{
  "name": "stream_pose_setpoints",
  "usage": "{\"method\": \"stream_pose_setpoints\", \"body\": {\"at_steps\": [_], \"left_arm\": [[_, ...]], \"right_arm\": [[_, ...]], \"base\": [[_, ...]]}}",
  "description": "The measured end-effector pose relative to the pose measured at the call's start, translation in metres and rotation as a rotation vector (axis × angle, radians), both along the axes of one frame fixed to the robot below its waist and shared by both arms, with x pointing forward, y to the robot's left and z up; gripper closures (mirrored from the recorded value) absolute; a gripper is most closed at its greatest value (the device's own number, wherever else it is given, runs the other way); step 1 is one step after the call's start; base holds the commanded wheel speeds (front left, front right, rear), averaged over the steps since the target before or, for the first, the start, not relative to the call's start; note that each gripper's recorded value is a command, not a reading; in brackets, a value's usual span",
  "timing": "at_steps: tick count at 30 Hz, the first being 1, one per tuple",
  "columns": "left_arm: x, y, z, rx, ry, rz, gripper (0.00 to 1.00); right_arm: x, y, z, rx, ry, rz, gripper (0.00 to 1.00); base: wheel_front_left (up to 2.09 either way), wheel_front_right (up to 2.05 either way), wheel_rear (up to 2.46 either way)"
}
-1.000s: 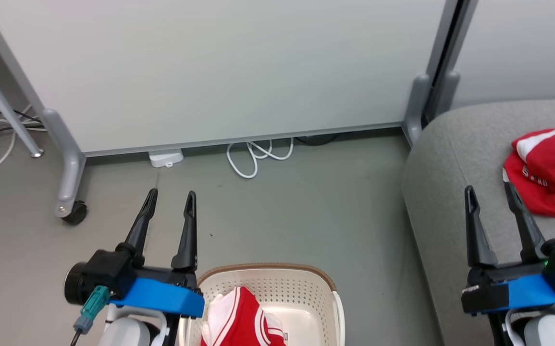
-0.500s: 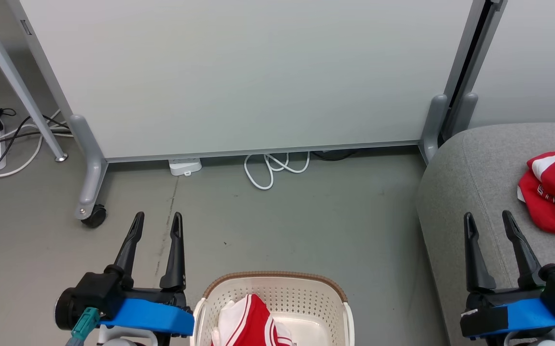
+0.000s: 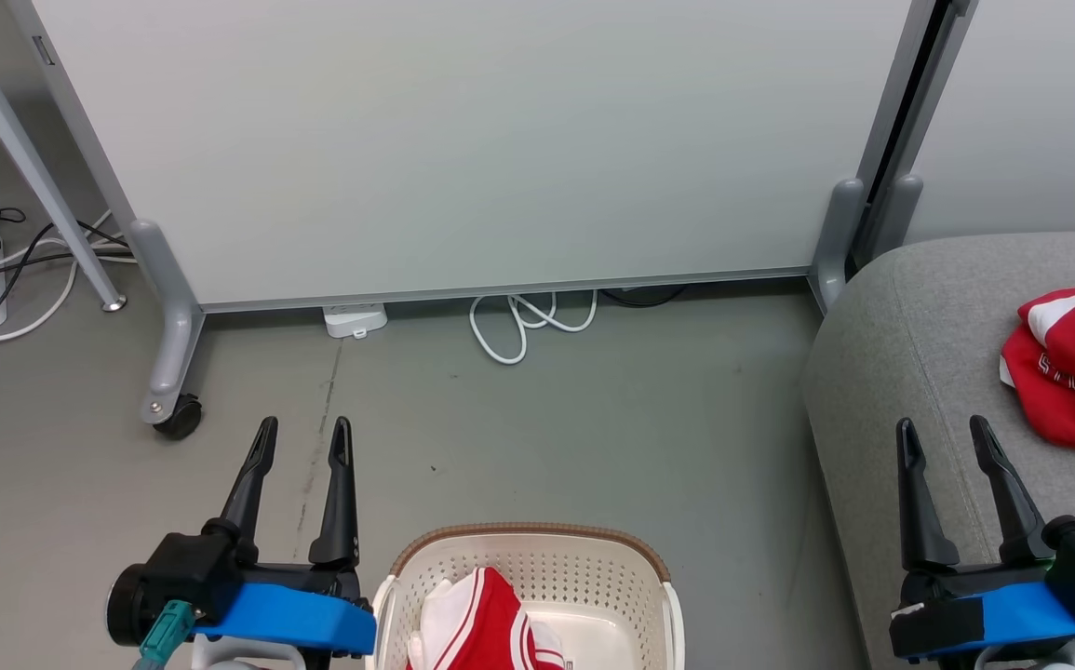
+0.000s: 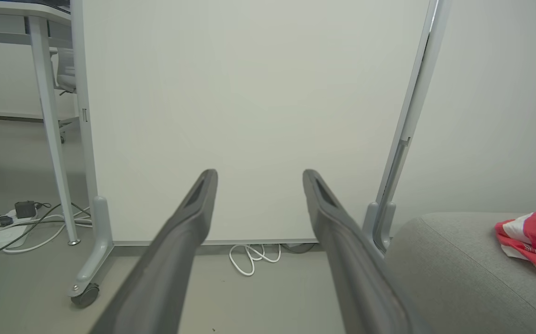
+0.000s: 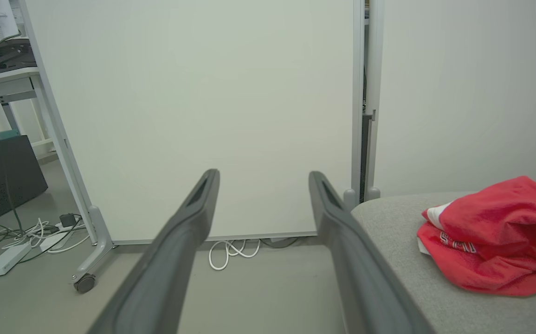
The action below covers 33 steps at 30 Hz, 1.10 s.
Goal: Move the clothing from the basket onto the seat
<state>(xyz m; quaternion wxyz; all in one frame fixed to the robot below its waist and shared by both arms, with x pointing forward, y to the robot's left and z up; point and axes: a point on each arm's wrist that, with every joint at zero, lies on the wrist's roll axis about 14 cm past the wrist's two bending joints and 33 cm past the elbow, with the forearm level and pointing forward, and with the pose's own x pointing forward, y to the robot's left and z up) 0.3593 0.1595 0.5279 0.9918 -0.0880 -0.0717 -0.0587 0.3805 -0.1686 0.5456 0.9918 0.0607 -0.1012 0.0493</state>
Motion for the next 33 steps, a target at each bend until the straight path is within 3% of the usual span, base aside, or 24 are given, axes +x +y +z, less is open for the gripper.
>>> {"method": "stream_pose_setpoints", "body": {"at_steps": [21, 33], "left_arm": [[0.002, -0.002, -0.005, 0.003, 0.016, -0.003, 0.0], [0.04, -0.046, -0.026, 0.113, 0.094, -0.208, 0.0]], "right_arm": [[0.0, 0.002, -0.001, 0.0, 0.002, 0.006, 0.0], [0.013, 0.005, -0.002, -0.01, 0.004, 0.014, 0.0]], "base": [[0.0, 0.0, 0.0], [0.0, 0.0, 0.0]]}}
